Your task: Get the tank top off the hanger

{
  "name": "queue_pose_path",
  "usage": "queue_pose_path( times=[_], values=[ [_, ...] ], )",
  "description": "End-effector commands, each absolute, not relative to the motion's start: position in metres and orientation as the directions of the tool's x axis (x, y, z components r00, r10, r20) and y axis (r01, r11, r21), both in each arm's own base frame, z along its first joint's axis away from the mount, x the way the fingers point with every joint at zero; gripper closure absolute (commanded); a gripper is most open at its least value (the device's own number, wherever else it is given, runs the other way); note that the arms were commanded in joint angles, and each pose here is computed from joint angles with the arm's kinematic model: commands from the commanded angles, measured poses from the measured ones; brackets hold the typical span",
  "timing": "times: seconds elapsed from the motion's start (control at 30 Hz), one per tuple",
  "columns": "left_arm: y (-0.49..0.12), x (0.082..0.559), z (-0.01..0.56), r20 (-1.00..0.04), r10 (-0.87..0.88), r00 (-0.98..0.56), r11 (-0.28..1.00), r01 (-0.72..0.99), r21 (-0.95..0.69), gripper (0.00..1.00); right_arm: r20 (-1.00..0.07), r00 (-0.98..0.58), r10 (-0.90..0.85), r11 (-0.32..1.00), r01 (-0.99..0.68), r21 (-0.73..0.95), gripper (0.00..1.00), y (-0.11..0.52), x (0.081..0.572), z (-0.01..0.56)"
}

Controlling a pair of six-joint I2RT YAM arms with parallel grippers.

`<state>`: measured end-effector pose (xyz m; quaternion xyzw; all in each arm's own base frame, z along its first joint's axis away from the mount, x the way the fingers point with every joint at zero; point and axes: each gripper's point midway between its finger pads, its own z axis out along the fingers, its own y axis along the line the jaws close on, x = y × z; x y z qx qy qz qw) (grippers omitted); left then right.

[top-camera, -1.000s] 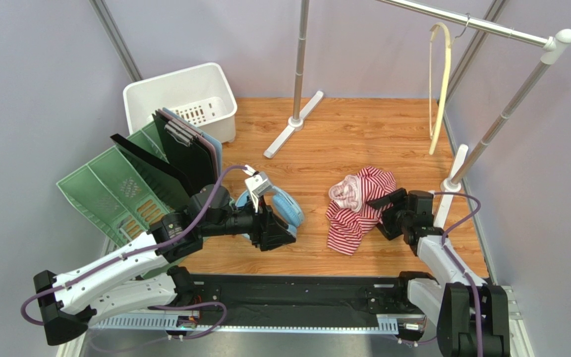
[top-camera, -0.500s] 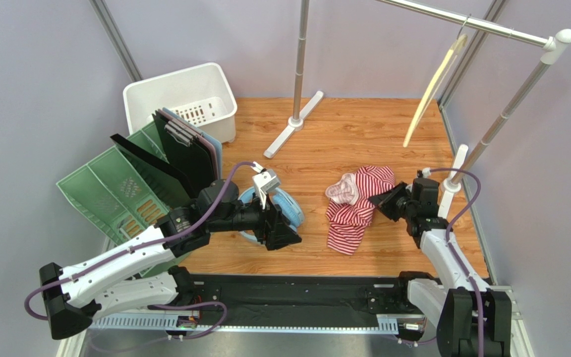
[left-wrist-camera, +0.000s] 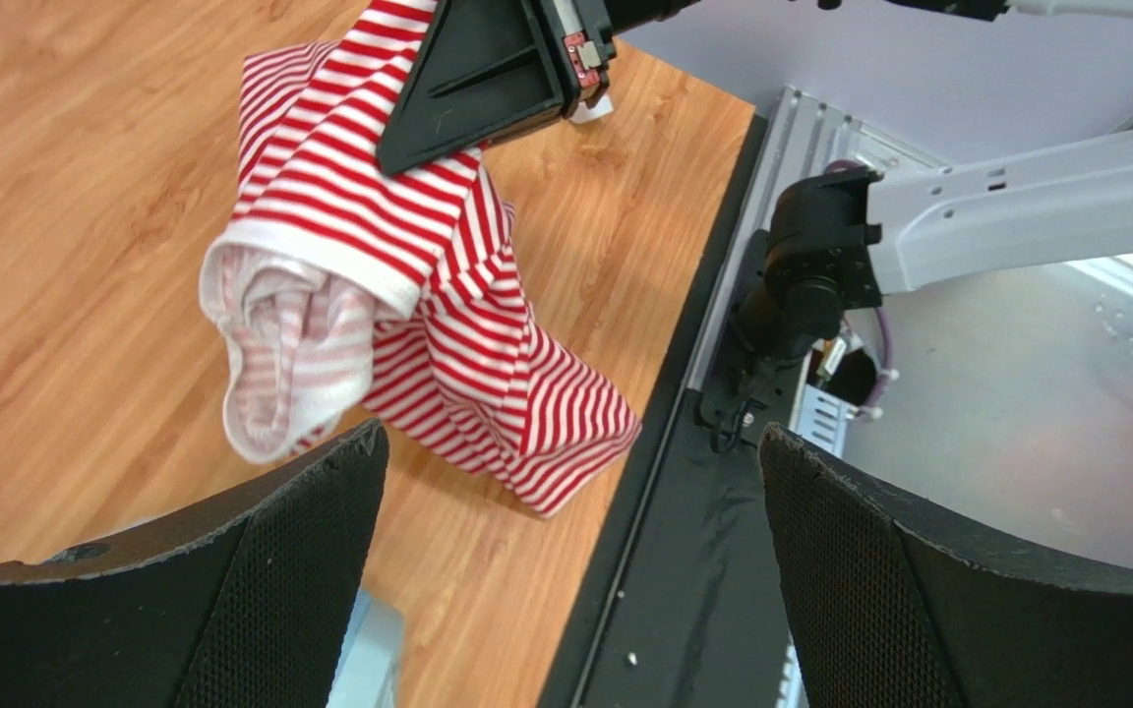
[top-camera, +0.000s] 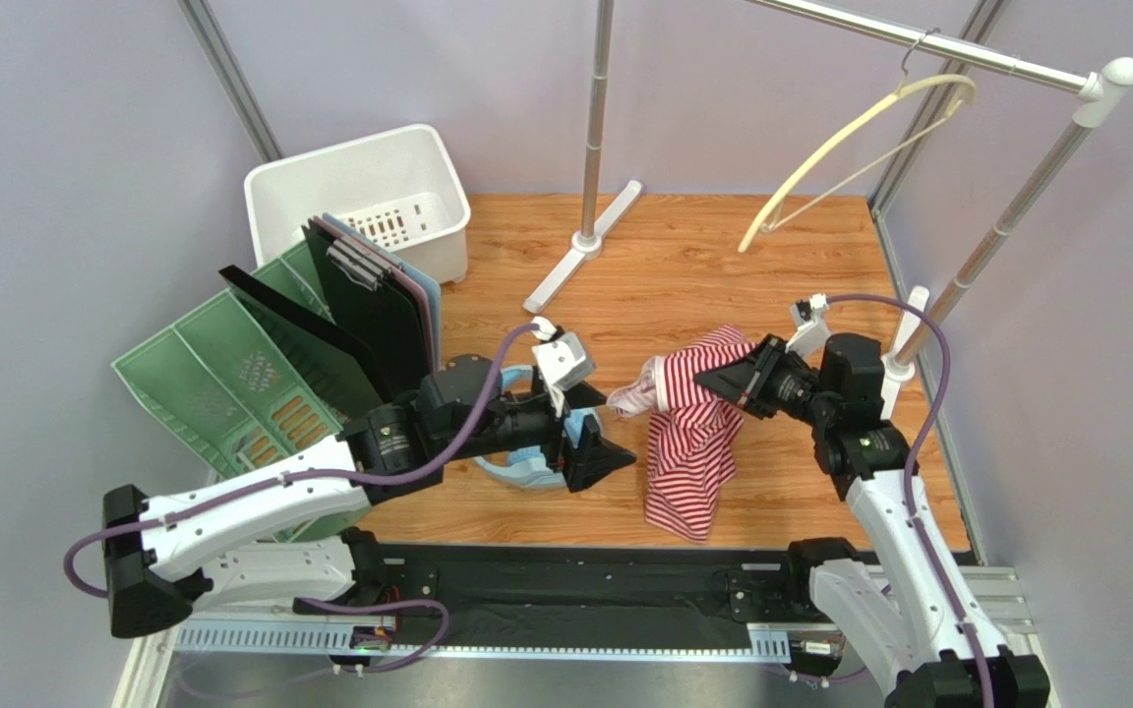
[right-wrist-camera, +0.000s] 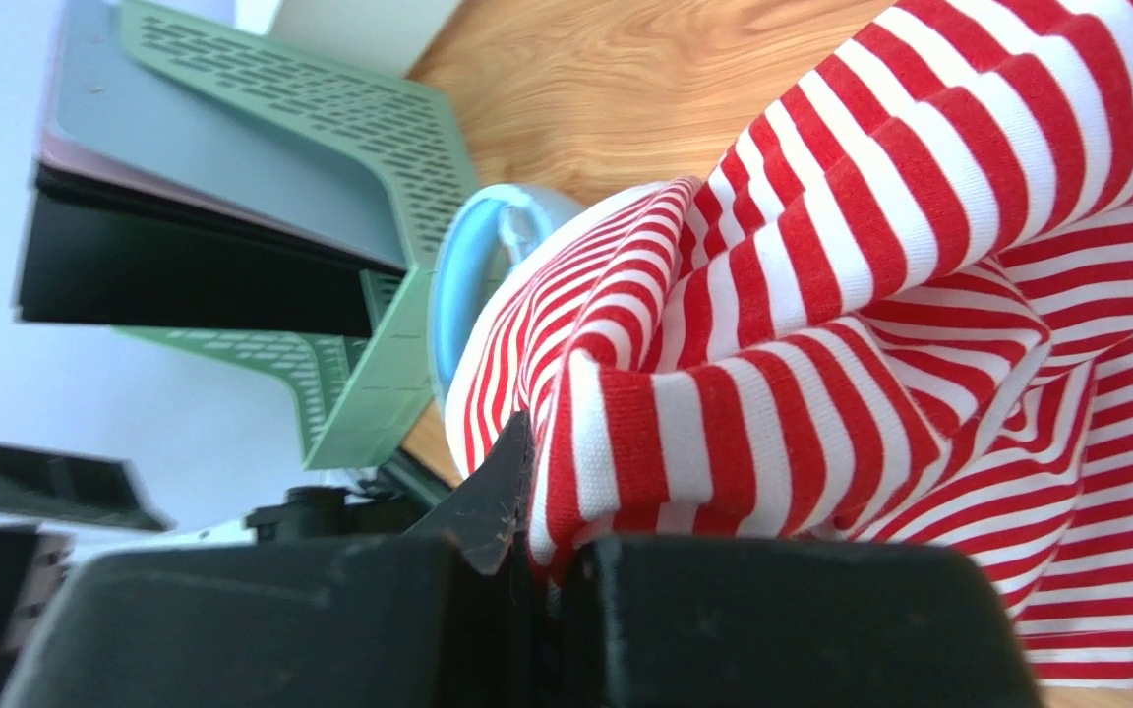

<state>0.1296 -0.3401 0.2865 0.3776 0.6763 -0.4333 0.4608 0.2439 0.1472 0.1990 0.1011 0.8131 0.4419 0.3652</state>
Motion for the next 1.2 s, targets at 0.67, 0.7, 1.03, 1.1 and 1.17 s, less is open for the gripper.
queue_pose_path(
  times=[0.67, 0.7, 1.03, 1.1, 1.17],
  values=[
    [-0.431, 0.178, 0.268, -0.978, 0.092, -0.188, 0.402, 0.905, -0.136, 0.01, -0.441, -0.771, 0.459, 0.350, -0.300, 0.888, 1.00, 0.178, 0.182, 0.285],
    [-0.434, 0.181, 0.263, -0.976, 0.103, -0.193, 0.410, 0.902, -0.135, 0.01, -0.437, -0.772, 0.461, 0.343, -0.299, 0.890, 1.00, 0.178, 0.181, 0.287],
    [-0.435, 0.197, 0.243, -0.955, 0.122, -0.271, 0.516, 0.839, -0.172, 0.49, -0.433, -0.769, 0.470, 0.351, -0.287, 0.891, 1.00, 0.175, 0.166, 0.292],
    [-0.431, 0.197, 0.245, -0.953, 0.113, -0.280, 0.526, 0.831, -0.181, 0.61, -0.441, -0.762, 0.474, 0.361, -0.289, 0.887, 1.00, 0.174, 0.165, 0.293],
    [-0.429, 0.197, 0.245, -0.946, 0.117, -0.301, 0.536, 0.821, -0.195, 0.80, -0.433, -0.763, 0.479, 0.365, -0.276, 0.889, 1.00, 0.173, 0.163, 0.292]
  ],
)
